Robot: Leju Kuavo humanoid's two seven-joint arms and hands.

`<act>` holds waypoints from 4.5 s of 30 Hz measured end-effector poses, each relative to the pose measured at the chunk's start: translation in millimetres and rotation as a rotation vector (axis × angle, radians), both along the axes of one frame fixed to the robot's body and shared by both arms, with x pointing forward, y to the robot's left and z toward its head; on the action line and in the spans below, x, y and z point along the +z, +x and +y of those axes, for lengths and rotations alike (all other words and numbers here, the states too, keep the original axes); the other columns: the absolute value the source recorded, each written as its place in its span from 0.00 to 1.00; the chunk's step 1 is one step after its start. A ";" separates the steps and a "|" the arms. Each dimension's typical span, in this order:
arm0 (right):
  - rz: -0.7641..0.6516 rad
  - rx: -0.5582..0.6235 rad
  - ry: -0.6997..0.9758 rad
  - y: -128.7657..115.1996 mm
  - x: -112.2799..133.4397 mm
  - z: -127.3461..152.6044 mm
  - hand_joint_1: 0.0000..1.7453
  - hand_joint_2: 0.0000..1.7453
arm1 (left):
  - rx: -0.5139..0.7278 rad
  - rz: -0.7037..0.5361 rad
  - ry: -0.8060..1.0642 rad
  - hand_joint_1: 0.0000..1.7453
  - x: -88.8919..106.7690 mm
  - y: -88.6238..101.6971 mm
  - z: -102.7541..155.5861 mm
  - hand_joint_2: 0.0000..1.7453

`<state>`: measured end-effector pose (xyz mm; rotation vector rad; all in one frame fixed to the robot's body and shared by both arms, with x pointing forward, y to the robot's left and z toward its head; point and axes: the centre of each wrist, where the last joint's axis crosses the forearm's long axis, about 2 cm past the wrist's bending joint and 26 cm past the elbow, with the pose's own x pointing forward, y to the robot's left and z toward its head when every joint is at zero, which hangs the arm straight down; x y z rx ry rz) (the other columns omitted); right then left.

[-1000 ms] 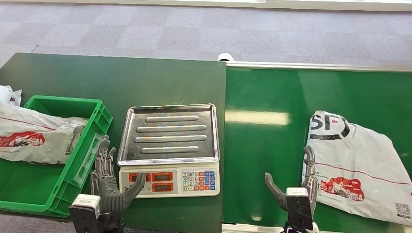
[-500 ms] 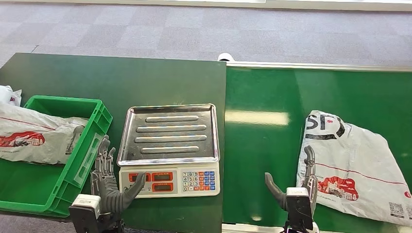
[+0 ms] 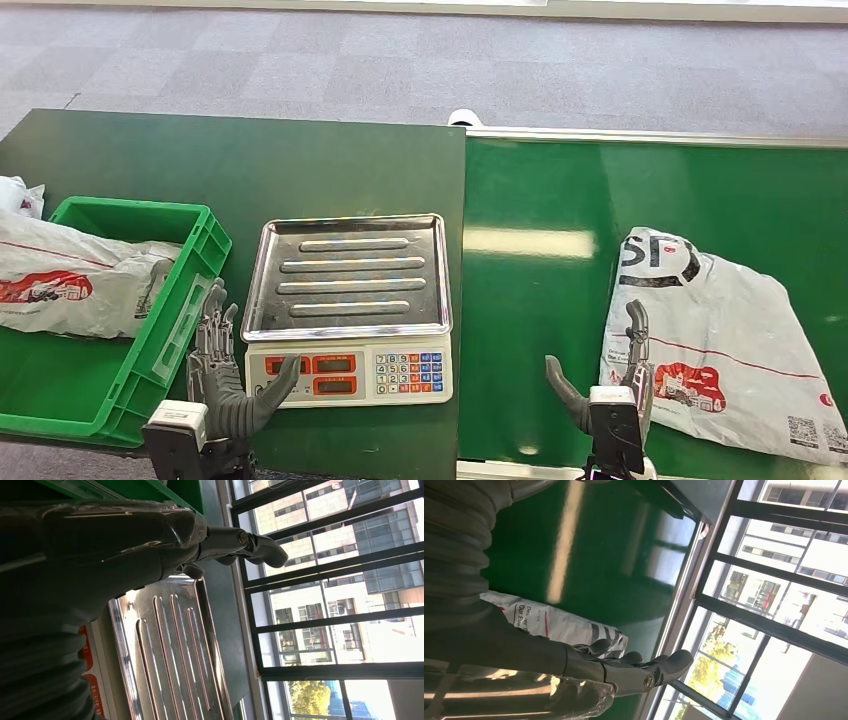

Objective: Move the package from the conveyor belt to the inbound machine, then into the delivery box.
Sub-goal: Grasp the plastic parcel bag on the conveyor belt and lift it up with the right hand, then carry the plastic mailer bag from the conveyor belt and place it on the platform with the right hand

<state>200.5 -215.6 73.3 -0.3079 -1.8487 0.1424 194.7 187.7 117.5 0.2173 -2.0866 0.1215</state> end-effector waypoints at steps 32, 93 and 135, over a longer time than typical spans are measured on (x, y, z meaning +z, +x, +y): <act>0.431 -0.444 -0.464 132.2 -7.3 -161.8 0.45 1.00 | -0.092 -0.114 0.049 0.00 11.2 54.2 -7.4 1.00; -0.039 0.566 -0.430 178.4 130.1 124.7 1.00 1.00 | 0.142 -0.122 -0.134 0.00 49.6 123.9 37.2 1.00; -0.424 0.586 0.094 143.8 126.2 155.9 0.00 1.00 | -0.062 -0.178 0.047 0.00 76.9 153.4 5.5 1.00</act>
